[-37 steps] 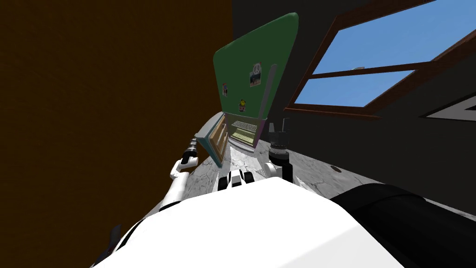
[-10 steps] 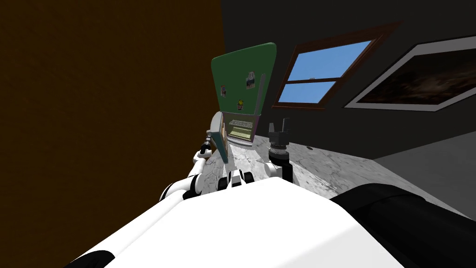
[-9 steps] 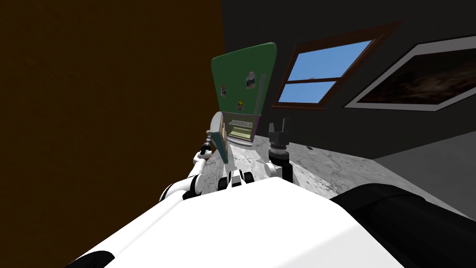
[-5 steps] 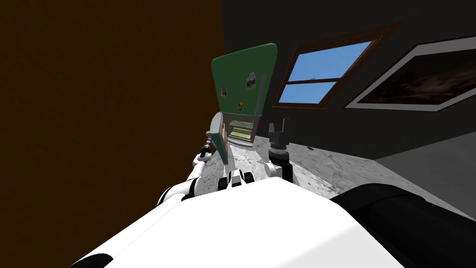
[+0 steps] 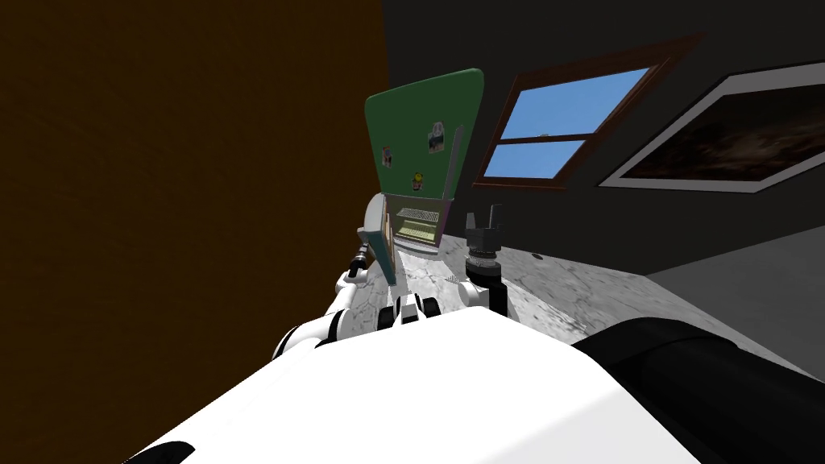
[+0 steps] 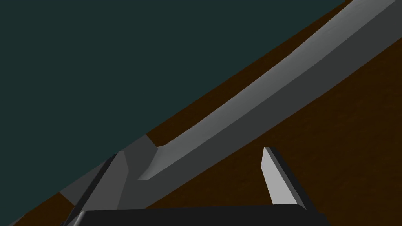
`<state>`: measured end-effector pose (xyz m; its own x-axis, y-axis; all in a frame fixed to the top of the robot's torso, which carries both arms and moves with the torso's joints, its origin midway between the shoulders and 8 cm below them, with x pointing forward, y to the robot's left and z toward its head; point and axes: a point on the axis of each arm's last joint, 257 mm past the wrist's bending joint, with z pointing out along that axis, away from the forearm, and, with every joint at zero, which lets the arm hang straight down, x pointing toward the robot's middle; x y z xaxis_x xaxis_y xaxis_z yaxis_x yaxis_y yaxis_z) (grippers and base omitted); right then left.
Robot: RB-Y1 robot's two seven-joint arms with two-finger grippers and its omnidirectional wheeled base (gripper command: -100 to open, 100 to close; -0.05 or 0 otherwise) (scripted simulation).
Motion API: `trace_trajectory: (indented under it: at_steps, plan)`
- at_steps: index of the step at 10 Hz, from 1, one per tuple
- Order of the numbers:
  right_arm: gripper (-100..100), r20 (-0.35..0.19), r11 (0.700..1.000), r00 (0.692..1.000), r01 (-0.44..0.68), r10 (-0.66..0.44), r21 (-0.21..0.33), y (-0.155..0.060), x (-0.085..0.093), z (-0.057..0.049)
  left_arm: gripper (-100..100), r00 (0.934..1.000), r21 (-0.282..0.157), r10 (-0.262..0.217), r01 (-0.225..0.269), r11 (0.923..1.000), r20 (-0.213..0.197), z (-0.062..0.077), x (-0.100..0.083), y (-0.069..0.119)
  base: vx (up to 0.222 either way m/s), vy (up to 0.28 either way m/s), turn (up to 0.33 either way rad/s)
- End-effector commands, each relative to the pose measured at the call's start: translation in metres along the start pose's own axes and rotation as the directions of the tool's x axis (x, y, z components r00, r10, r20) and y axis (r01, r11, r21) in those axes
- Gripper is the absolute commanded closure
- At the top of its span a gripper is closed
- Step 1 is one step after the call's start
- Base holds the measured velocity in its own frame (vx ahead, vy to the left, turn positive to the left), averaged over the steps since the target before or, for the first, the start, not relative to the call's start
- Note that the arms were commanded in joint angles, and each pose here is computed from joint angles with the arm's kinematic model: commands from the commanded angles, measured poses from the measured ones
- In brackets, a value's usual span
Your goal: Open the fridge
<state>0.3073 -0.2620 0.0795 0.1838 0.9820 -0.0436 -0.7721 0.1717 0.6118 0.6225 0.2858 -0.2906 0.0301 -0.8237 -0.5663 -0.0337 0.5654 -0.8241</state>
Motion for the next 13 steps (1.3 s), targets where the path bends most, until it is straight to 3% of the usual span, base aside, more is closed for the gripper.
trace_trajectory:
  at_steps: [1,5,6,13]
  plan:
    - [0,0.0,1.0,1.0,0.0,0.0,0.0,0.0,0.0,0.0,100,0.9999,0.009,0.0,0.0,1.0,-0.012,0.001,0.004,-0.004,0.01,0.128,-0.056]
    - [0,0.0,1.0,1.0,0.0,0.0,0.0,0.0,0.0,0.0,100,0.9993,0.029,0.001,0.0,0.9996,-0.038,0.005,0.014,-0.015,-0.012,0.243,-0.07]
    - [0,0.0,1.0,1.0,0.0,0.0,0.0,0.0,0.0,0.0,-100,0.9992,0.02,0.013,-0.013,0.9997,-0.037,0.012,0.008,-0.019,-0.037,0.102,0.003]
    - [0,0.0,1.0,1.0,0.0,0.0,0.0,0.0,0.0,0.0,-100,0.9993,0.019,0.013,-0.013,0.9997,-0.036,0.039,-0.008,-0.048,-0.049,-0.01,0.001]
